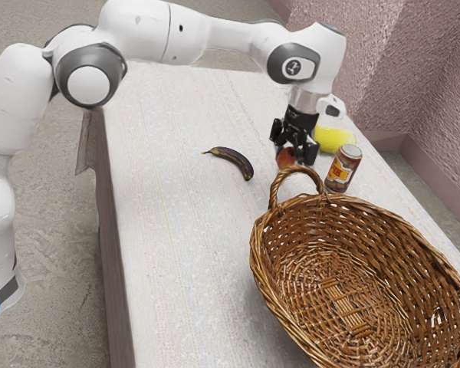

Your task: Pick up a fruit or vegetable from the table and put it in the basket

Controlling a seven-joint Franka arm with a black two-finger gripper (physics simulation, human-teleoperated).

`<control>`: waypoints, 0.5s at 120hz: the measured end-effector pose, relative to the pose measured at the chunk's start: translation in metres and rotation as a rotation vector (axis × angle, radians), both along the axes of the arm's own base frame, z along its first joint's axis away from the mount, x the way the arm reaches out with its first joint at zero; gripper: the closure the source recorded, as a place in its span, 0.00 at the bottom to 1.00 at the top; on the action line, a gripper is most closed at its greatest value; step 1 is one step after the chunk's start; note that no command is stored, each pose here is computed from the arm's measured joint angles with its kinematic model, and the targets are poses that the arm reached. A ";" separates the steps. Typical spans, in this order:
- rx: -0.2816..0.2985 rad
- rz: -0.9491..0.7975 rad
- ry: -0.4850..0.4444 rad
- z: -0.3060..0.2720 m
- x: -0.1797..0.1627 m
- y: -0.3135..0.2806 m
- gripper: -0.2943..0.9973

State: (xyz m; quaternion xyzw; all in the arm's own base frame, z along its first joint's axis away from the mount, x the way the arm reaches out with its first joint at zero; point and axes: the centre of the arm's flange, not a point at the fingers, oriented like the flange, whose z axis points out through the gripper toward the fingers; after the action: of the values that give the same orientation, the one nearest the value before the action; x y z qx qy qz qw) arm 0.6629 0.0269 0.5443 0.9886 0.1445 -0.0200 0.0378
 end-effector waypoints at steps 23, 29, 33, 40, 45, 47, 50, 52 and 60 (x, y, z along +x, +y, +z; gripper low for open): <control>0.070 -0.014 -0.054 0.080 -0.018 -0.031 0.47; 0.089 -0.033 -0.064 0.098 -0.024 -0.051 0.46; 0.098 -0.043 -0.073 0.111 -0.028 -0.063 0.46; 0.121 -0.071 -0.083 0.131 -0.039 -0.091 0.45; 0.131 -0.080 -0.085 0.139 -0.045 -0.102 0.46; 0.135 -0.086 -0.088 0.143 -0.047 -0.108 0.46; 0.141 -0.095 -0.092 0.147 -0.051 -0.117 0.45; 0.145 -0.099 -0.094 0.150 -0.053 -0.123 0.45; 0.154 -0.121 -0.107 0.160 -0.061 -0.145 0.46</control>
State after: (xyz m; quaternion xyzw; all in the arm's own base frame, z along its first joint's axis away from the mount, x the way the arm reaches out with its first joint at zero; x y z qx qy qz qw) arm 0.6016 -0.1178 0.7047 0.9951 0.0837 0.0419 -0.0317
